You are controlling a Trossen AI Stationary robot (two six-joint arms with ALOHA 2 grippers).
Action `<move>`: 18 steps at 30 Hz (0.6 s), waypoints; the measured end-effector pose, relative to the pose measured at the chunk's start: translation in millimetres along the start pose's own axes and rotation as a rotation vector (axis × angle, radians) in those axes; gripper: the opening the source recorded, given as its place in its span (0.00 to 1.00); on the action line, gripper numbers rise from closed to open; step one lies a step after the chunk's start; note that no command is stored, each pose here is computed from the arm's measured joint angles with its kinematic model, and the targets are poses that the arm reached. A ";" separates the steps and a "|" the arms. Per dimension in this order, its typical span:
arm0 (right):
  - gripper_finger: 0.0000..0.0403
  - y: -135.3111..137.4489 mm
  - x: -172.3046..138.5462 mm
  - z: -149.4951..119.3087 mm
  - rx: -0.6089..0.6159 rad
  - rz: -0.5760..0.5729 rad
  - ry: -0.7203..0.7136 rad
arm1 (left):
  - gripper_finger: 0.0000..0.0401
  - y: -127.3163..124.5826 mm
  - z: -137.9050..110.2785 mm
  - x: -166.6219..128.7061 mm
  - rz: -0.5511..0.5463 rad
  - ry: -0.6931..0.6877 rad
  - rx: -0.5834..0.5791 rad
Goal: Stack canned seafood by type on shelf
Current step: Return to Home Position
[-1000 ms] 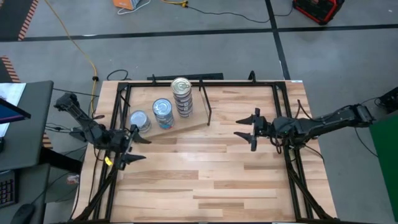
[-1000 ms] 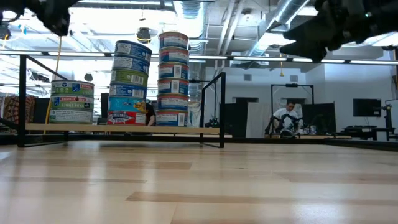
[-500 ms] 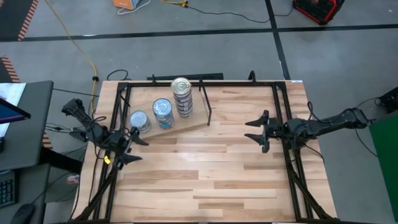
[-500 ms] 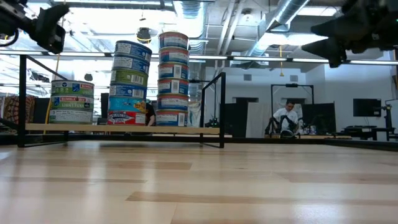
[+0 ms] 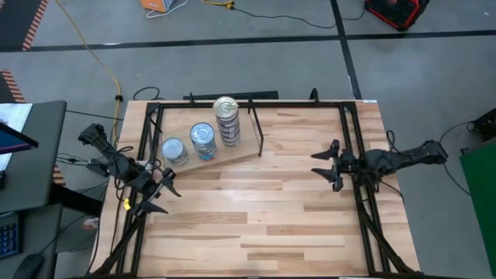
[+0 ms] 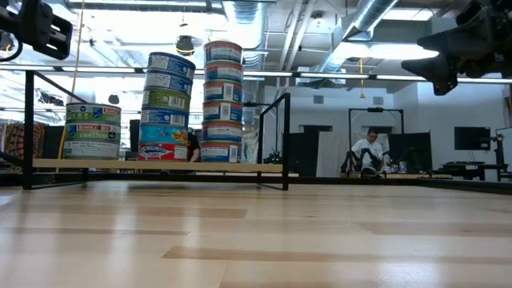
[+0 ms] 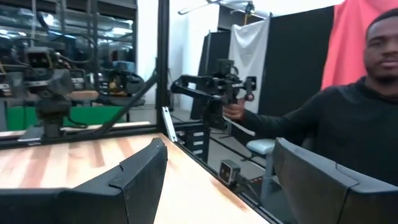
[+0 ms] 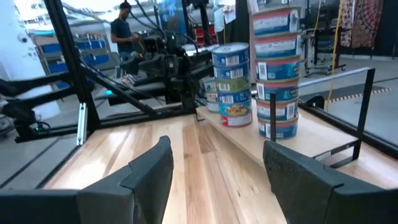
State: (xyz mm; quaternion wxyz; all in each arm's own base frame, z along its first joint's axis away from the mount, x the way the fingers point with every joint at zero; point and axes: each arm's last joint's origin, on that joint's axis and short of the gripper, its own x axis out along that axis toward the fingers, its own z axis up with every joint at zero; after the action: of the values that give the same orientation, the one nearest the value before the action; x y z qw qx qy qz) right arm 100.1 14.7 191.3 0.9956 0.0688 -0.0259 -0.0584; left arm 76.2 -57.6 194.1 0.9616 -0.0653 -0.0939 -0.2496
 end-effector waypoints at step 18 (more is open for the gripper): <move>0.69 -6.0 -10.1 -1.4 -0.018 -0.042 -0.004 | 0.70 5.5 -23.6 1.3 0.192 0.149 -0.100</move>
State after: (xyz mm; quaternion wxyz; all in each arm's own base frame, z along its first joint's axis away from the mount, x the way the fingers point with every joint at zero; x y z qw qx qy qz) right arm 89.5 10.2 188.7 0.9947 0.0602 -0.0259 -0.0798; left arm 83.6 -57.5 170.9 0.9809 -0.1029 -0.0028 -0.1649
